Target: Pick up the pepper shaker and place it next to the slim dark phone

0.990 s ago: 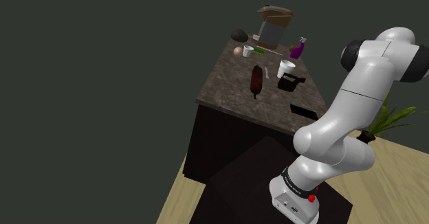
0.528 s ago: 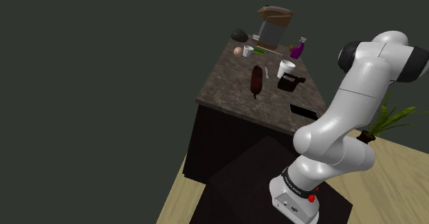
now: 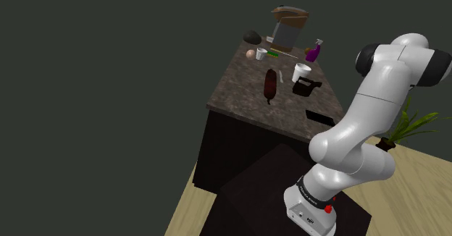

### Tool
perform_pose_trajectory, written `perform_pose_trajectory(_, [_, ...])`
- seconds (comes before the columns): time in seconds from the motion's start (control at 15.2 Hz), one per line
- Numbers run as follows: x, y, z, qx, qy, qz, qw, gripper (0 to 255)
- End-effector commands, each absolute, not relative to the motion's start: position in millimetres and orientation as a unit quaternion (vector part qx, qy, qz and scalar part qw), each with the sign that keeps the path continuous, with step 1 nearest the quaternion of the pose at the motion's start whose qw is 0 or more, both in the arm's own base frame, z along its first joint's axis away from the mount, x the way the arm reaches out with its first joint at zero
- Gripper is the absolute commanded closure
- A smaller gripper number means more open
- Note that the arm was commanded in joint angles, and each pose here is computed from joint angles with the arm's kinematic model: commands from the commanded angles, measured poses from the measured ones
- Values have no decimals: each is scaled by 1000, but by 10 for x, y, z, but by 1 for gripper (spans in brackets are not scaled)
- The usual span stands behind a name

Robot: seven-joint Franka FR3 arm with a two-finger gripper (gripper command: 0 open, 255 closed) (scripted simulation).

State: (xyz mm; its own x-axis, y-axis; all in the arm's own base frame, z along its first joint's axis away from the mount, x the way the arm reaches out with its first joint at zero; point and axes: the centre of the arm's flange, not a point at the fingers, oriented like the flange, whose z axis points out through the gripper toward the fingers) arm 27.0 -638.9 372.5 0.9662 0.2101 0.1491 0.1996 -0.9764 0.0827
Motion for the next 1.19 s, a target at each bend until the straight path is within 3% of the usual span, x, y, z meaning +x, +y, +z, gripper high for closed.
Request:
perform_pose_trajectory(0.0, [270,-6390,3726,991,103,79,34,0])
perform_pose_trajectory(0.33, [270,-6390,3726,991,103,79,34,0])
perform_pose_trajectory(0.59, [188,-6365,4218,991,103,79,34,0])
perform_pose_trajectory(1.12, [188,-6365,4218,991,103,79,34,0])
